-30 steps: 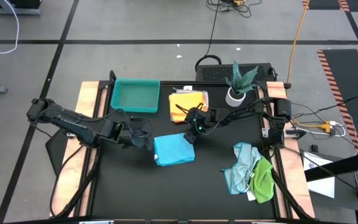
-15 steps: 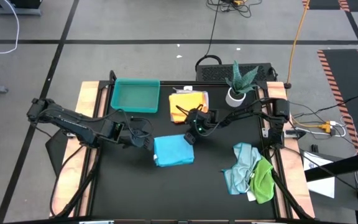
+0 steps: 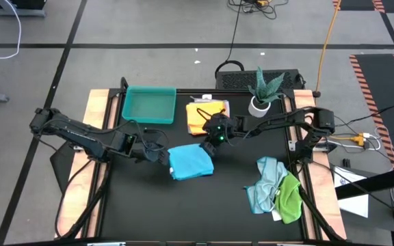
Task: Fold microfiber towels
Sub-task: Stack the folded blue microfiber towel on top of the folded gray microfiber towel
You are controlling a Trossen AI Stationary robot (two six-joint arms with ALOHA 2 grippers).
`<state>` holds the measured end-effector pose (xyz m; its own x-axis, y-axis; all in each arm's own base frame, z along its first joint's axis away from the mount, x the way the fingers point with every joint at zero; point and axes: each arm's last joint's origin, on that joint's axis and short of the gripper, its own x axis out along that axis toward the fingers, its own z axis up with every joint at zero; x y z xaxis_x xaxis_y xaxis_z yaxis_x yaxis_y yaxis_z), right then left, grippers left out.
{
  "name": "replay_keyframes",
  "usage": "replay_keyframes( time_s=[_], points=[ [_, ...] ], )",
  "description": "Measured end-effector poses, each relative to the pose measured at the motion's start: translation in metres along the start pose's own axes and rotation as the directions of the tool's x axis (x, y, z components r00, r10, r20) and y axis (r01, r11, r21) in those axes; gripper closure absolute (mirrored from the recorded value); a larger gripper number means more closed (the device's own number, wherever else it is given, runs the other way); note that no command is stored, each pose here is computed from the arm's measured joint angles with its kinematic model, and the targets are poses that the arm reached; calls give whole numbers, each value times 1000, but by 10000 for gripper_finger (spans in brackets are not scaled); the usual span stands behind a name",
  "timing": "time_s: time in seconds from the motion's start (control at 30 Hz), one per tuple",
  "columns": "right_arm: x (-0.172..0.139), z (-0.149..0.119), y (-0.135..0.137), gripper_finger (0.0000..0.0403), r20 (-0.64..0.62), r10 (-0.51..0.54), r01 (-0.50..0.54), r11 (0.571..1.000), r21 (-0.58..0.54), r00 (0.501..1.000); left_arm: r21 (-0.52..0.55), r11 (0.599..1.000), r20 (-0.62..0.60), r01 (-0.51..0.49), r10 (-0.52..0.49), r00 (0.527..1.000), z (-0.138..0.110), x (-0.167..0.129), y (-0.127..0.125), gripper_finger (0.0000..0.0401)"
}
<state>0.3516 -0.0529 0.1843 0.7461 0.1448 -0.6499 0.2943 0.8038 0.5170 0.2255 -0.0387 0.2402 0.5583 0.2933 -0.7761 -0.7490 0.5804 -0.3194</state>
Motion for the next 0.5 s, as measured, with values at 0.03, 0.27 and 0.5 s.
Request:
replay_keyframes(
  time_s=[0.03,0.27,0.5],
  points=[
    [-1,3,0,401,10,-1,1,1000,-5,1000,0,1000,0,0,0,1000,0,0,0,311],
    [-10,22,-12,402,46,-36,38,999,-31,998,4,1000,0,0,0,1000,0,0,0,311],
    [-27,51,-31,402,89,-90,96,994,-61,992,5,1000,0,0,0,1000,0,0,0,311]
  ],
)
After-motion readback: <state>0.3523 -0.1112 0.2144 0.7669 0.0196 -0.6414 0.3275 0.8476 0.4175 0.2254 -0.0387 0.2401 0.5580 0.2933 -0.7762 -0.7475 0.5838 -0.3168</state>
